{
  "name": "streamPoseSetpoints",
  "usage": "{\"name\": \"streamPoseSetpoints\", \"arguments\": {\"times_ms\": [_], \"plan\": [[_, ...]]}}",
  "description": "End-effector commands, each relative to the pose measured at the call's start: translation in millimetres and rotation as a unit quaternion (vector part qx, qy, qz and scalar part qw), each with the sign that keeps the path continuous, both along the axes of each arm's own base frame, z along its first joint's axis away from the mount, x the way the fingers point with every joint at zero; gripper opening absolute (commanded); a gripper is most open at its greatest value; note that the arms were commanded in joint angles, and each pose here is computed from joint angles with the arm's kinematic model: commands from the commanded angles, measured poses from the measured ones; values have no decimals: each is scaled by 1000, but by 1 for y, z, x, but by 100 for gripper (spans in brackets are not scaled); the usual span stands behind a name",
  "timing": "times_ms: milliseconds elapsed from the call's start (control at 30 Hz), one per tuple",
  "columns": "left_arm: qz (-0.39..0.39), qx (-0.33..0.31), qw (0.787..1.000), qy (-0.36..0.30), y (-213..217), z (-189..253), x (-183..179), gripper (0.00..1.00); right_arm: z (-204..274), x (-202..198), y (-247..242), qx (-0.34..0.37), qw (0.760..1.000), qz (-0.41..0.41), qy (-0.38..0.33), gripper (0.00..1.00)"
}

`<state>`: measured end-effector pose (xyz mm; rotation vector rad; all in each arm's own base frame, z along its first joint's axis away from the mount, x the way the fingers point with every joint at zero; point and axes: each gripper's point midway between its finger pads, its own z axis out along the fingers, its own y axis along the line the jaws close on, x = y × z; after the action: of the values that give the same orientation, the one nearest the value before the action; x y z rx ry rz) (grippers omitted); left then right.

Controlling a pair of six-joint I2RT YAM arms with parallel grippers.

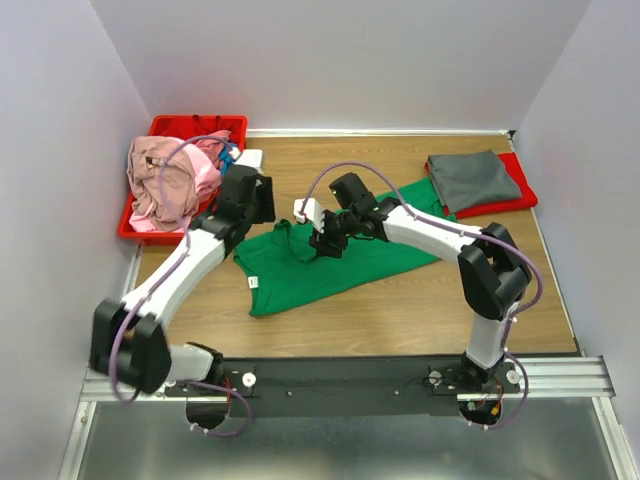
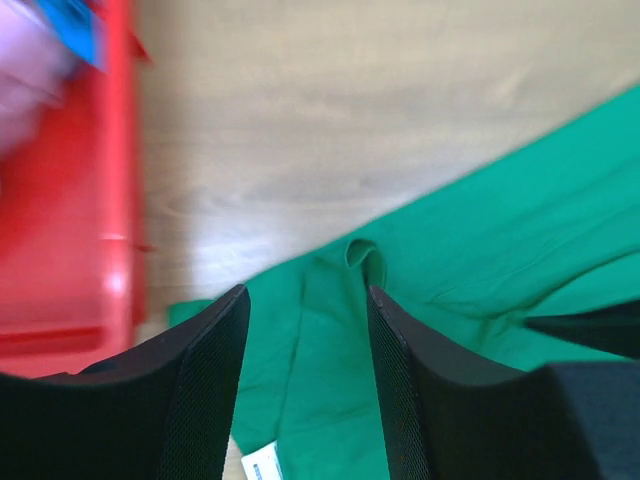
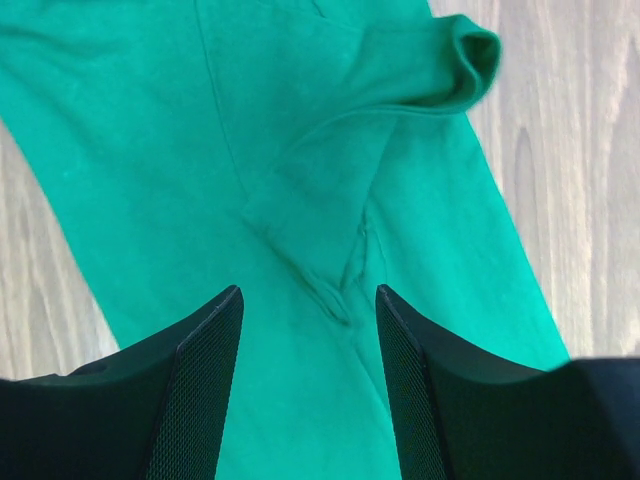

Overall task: Fold and stack the t-shirts
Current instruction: Fold the tshirt

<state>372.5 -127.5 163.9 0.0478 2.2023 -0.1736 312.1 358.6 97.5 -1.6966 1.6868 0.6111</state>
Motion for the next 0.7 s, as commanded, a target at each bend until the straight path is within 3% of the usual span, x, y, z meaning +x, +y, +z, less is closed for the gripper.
{"name": "streamPoseSetpoints", "arguments": {"times_ms": [0,67,267,533,567,667], "plan": [[39,-28,995,-93,25,68,-23,59,-20,1,14,-28,999,2,-25,62],[39,-50,987,-147,32,102,-44,59,-29,-3,18,-38,999,7,-23,62],[55,-71,967,-236,60,132,-94,62,-44,-3,32,-61,998,5,-32,62],[58,-82,960,-260,67,133,-110,63,-49,11,42,-73,996,-22,-43,57],[56,-83,960,-260,66,132,-110,63,-48,13,42,-73,996,-27,-45,47],[49,-84,960,-262,64,134,-110,63,-46,20,42,-76,995,-44,-51,32]]}}
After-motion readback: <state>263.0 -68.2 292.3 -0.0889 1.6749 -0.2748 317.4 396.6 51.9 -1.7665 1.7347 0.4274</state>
